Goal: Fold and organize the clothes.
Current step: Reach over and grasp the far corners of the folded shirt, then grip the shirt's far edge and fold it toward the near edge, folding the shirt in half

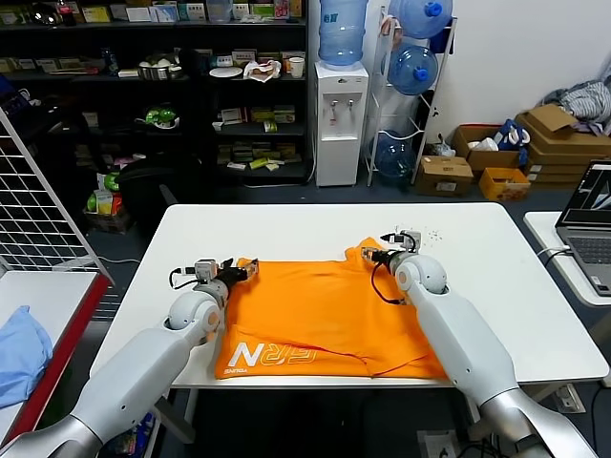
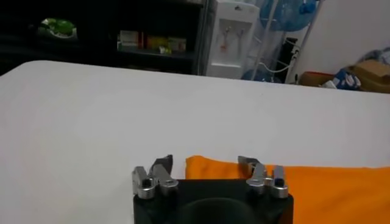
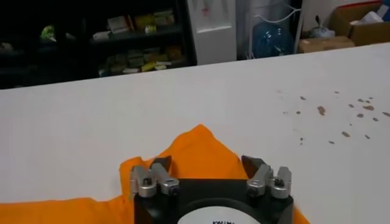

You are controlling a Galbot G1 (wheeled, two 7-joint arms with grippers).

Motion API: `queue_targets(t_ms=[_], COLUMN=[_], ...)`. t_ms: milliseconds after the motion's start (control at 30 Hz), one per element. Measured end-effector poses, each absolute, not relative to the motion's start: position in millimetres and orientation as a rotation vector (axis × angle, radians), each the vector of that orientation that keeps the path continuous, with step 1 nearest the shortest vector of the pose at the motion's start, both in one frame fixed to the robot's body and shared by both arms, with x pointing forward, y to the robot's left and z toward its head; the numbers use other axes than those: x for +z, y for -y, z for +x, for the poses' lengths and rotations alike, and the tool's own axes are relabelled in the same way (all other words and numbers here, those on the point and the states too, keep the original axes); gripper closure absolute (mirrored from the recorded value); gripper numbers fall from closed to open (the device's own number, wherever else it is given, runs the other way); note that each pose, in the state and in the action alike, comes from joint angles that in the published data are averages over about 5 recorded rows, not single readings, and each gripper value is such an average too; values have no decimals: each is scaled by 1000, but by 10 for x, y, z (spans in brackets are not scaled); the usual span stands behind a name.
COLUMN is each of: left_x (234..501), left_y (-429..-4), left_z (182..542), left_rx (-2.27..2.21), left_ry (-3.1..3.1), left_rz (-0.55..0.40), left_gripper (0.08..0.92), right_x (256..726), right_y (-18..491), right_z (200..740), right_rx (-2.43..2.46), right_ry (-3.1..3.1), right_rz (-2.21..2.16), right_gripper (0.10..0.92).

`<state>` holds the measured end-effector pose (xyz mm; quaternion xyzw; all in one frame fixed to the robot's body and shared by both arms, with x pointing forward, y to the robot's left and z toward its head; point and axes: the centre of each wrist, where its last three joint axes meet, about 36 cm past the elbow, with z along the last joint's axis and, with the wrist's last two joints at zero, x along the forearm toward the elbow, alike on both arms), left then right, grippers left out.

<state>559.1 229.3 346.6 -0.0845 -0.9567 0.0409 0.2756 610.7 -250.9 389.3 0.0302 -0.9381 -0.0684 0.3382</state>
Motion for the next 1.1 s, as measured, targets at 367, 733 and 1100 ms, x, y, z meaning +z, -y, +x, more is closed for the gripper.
queue_targets(t_ms=[367, 733, 1100], left_x=[3456, 3490, 3699], left_y=[-2273, -2238, -2325], left_z=[5541, 5501, 5310], left_rx=[103, 109, 140], left_ry=[2568, 2581, 2611], left_rz=[-237, -230, -230], left_gripper=[670, 907, 906], right_x=[3889, 3950, 4170], right_y=[2530, 2630, 2951], right_z=[6070, 5970, 5562], right_rx=[-187, -225, -240], right_ry=[2447, 2486, 2540], right_rz=[81, 100, 123], right_gripper=[656, 900, 900])
